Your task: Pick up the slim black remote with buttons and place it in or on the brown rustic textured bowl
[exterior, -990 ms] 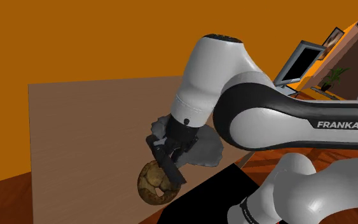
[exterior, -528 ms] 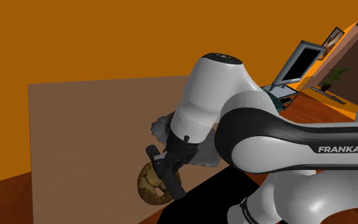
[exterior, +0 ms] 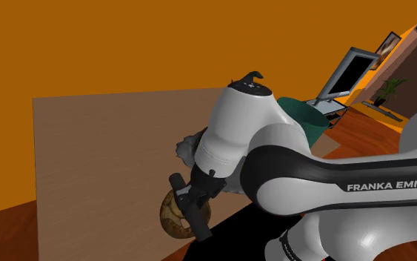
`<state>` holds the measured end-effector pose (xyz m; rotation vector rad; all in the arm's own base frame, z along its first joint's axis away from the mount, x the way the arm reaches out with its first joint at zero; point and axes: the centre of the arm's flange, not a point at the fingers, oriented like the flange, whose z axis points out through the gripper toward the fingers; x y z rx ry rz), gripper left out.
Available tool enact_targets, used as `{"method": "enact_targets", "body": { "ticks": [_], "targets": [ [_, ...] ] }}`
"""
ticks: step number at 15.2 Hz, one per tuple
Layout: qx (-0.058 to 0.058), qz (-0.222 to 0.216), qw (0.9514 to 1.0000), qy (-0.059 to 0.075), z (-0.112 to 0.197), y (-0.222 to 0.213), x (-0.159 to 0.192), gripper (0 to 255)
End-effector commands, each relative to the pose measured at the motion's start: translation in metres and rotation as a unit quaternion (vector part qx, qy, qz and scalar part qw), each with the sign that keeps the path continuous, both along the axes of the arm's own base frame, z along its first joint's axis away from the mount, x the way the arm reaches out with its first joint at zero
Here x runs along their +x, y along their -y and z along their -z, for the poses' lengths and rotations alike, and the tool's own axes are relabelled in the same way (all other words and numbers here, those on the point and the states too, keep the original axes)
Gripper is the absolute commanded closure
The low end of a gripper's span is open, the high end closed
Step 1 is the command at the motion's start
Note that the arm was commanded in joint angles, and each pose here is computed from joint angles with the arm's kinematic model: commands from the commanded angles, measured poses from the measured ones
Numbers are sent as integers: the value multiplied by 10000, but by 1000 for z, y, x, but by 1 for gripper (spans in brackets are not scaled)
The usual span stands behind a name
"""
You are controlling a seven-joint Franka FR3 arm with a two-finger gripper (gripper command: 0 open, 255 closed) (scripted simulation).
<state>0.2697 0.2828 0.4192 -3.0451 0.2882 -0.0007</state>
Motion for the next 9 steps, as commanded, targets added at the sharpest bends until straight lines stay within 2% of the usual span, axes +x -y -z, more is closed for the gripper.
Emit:
{"method": "enact_targets", "body": {
  "ticks": [1,5,6,9],
  "targets": [
    [-5,-1,10000,-9,1,0,0,255],
    [-5,-1,10000,-9,1,0,0,255],
    [-5,-1,10000,-9,1,0,0,0],
    [-5,-1,10000,-9,1,0,0,0]
  ]
}}
